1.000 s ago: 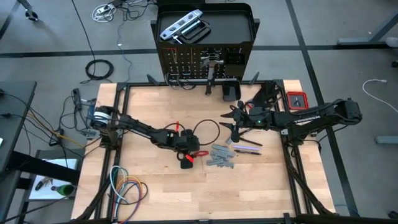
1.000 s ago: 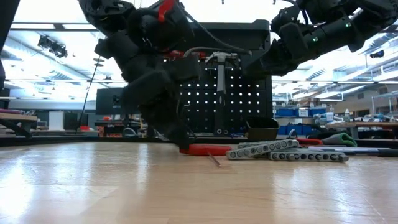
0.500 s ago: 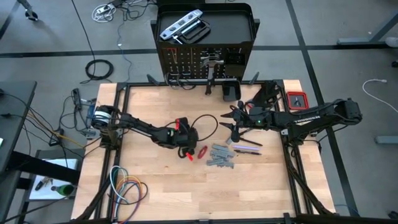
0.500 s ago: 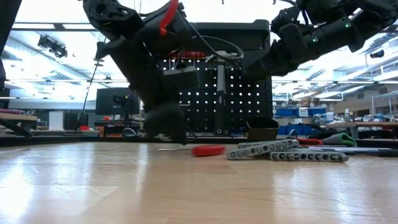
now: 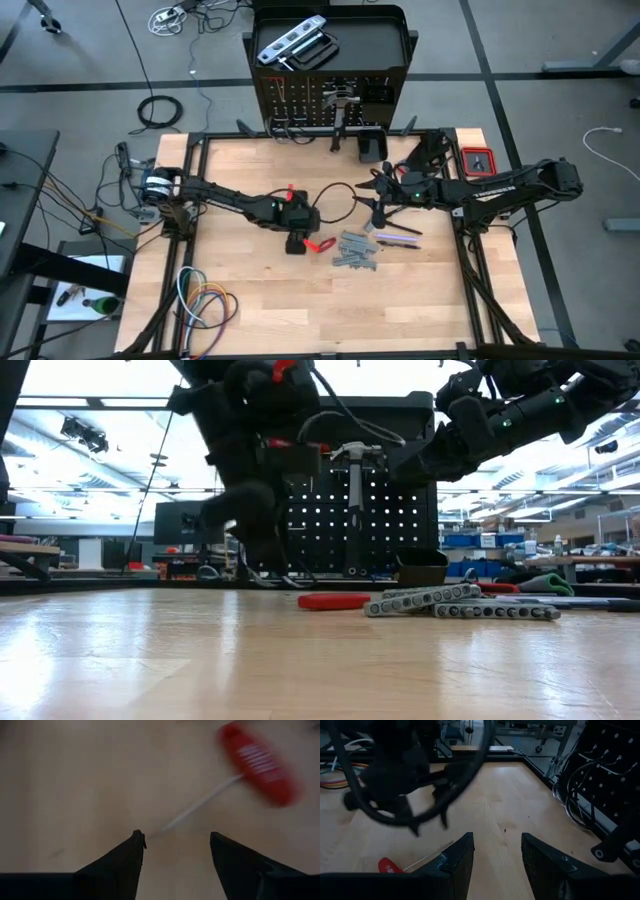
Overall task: Hang tools onto peg board
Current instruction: Hang the allen wrench onto the peg board
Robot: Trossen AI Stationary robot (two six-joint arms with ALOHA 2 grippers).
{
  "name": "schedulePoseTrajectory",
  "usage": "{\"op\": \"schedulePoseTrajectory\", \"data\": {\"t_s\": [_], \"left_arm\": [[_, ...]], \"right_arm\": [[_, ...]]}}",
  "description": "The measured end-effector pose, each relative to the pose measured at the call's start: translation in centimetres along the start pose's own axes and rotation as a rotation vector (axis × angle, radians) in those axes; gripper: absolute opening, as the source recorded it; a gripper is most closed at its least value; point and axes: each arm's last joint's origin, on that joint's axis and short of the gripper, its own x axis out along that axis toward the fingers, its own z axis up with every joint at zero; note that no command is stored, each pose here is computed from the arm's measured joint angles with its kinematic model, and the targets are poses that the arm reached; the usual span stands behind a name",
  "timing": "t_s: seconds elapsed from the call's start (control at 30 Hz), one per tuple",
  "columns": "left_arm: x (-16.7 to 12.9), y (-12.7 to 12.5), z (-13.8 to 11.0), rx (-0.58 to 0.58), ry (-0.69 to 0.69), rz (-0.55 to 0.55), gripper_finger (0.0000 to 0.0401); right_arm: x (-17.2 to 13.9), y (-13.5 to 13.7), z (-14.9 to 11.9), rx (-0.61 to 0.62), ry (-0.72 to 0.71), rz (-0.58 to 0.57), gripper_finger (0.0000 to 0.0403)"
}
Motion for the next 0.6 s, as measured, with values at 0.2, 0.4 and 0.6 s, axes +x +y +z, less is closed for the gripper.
{"op": "schedulePoseTrajectory", "data": {"t_s": [0.2, 0.4, 0.6], "left_arm": [[1.5, 1.9, 0.0, 0.031, -0.037, -0.206, 0.0222], [2.4, 3.1, 0.0, 0.118, -0.078, -0.263, 0.0201], [3.8, 3.2, -0.3, 0.168, -0.077, -0.303, 0.0182]], "right_arm": [[0.0, 0.0, 0.0, 0.000, 0.000, 0.004, 0.0172], [0.0, 0.0, 0.0, -0.005, 0.002, 0.005, 0.0172], [0.0, 0.0, 0.0, -0.011, 0.004, 0.005, 0.0172]]}}
